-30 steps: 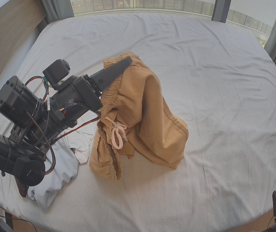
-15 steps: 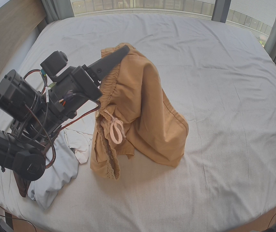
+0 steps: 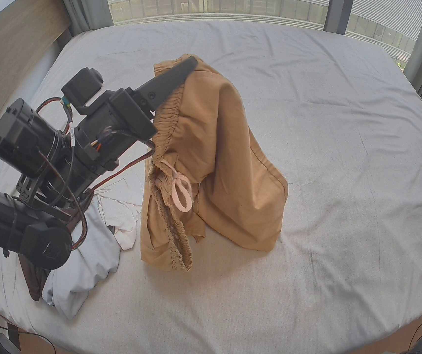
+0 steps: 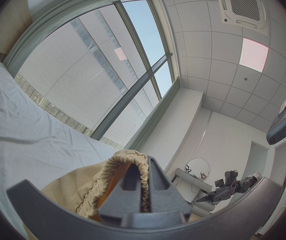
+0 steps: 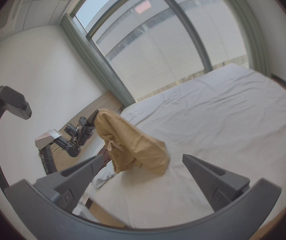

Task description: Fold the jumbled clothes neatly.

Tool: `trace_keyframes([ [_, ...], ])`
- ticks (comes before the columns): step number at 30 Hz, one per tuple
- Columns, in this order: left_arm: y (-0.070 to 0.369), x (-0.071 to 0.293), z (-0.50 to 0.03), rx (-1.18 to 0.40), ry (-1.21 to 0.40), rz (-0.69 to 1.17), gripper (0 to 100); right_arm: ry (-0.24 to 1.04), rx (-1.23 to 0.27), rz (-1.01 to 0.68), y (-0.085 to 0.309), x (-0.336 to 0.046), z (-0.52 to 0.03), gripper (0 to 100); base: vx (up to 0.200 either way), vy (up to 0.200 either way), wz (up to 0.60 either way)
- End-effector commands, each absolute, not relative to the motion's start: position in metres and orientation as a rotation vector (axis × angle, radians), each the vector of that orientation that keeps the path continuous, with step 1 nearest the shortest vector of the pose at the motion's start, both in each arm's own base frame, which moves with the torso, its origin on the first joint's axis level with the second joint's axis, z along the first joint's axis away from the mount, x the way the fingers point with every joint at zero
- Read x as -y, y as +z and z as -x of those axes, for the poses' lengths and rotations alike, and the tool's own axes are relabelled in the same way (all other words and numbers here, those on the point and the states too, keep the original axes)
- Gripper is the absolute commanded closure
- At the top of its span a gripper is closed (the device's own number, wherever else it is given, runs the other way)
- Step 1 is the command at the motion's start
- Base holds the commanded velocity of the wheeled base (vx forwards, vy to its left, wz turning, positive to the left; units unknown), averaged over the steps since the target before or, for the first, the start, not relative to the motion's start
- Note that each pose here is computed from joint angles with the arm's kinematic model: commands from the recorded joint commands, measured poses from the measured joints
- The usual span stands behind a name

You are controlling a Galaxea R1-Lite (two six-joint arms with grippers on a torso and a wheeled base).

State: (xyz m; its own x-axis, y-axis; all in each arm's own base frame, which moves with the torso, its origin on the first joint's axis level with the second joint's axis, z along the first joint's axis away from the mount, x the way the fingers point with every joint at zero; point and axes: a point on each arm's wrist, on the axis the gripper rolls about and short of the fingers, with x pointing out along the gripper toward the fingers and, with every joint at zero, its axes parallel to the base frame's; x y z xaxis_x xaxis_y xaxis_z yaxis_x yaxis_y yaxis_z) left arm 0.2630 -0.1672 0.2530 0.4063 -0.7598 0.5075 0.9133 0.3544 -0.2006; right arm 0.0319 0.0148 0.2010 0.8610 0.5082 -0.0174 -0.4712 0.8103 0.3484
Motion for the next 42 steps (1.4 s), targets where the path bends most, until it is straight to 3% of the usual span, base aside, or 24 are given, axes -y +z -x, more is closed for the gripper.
trace_keyframes([
  [1, 0.249, 0.169, -0.266, 0.345, -1.105, 0.492, 100, 0.732, -0.288, -0.325, 0.229, -0.053, -0.105, 0, 0.000, 0.000, 0.00],
  [12, 0.243, 0.166, -0.268, 0.325, -1.091, 0.486, 100, 0.767, -0.381, -0.325, 0.219, -0.069, -0.144, 0, 0.000, 0.000, 0.00],
  [23, 0.247, 0.160, -0.274, 0.348, -1.070, 0.482, 100, 0.705, -0.463, -0.341, 0.170, -0.083, -0.200, 0, 0.000, 0.000, 0.00],
  [38, 0.252, 0.148, -0.285, 0.381, -1.027, 0.471, 100, 0.681, -0.583, -0.361, 0.120, -0.096, -0.235, 0, 0.000, 0.000, 0.00],
  [42, 0.252, 0.147, -0.286, 0.384, -1.024, 0.470, 100, 0.676, -0.564, -0.438, 0.106, -0.103, -0.251, 0, 0.000, 0.000, 0.00],
])
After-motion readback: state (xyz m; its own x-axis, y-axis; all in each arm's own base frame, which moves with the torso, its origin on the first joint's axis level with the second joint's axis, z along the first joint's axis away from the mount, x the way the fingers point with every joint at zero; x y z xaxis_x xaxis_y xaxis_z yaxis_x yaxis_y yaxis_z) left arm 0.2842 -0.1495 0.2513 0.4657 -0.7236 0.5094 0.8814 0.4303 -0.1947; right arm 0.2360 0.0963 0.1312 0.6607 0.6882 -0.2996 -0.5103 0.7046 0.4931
